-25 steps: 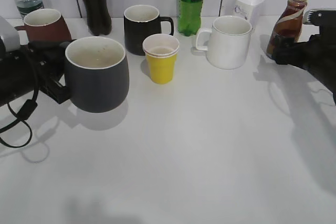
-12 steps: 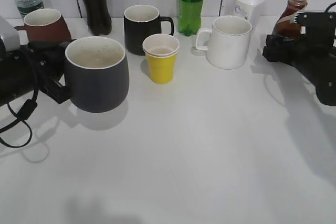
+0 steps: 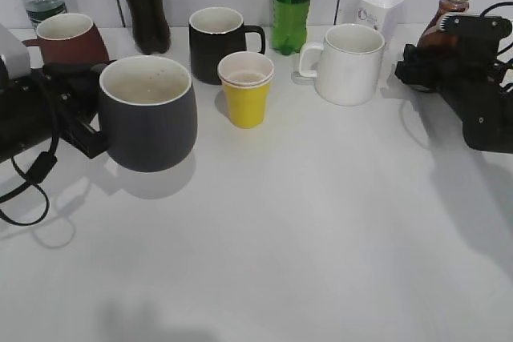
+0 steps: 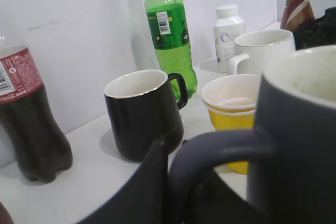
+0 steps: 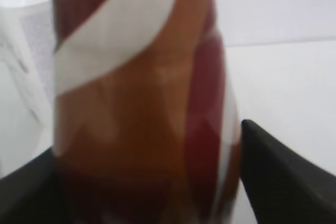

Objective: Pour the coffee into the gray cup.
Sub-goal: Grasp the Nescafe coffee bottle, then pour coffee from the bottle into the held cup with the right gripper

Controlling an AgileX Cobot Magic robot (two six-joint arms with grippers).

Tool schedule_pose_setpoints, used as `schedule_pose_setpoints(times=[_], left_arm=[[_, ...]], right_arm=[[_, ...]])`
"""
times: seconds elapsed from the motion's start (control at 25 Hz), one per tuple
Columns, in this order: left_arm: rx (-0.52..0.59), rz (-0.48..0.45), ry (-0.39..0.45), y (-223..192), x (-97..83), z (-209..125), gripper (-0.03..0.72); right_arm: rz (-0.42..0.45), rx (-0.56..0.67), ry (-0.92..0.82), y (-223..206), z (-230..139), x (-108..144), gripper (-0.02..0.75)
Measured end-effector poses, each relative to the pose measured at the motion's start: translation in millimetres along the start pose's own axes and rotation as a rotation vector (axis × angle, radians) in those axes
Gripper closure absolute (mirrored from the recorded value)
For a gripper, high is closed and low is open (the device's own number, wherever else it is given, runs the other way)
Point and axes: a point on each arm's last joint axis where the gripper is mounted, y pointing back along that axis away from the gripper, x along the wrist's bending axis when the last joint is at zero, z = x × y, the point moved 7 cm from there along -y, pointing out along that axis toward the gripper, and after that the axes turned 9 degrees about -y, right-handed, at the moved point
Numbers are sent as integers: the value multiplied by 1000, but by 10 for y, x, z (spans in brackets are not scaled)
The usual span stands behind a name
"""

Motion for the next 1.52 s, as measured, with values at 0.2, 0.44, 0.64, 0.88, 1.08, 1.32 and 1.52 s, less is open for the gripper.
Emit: schedule_pose_setpoints(times=[0.2, 0.44, 0.64, 0.88, 1.08, 1.32, 1.52], left_arm=[[0, 0, 0, 0, 0, 0, 646], [0, 0, 0, 0, 0, 0, 646], [0, 0, 0, 0, 0, 0, 646], [0, 0, 0, 0, 0, 0, 646], [0, 0, 0, 0, 0, 0, 646], [0, 0, 0, 0, 0, 0, 646], [0, 0, 0, 0, 0, 0, 646]], right_arm=[[2, -17, 0, -77, -22, 5, 112], [3, -27, 22, -79, -5, 6, 207], [2, -28, 52, -79, -3, 7, 207], [6, -42, 57, -40, 123, 29, 207], [24, -115, 51, 106, 536, 104, 209], [93, -125, 95, 340, 830, 245, 209], [158, -91, 129, 550, 926, 445, 209]])
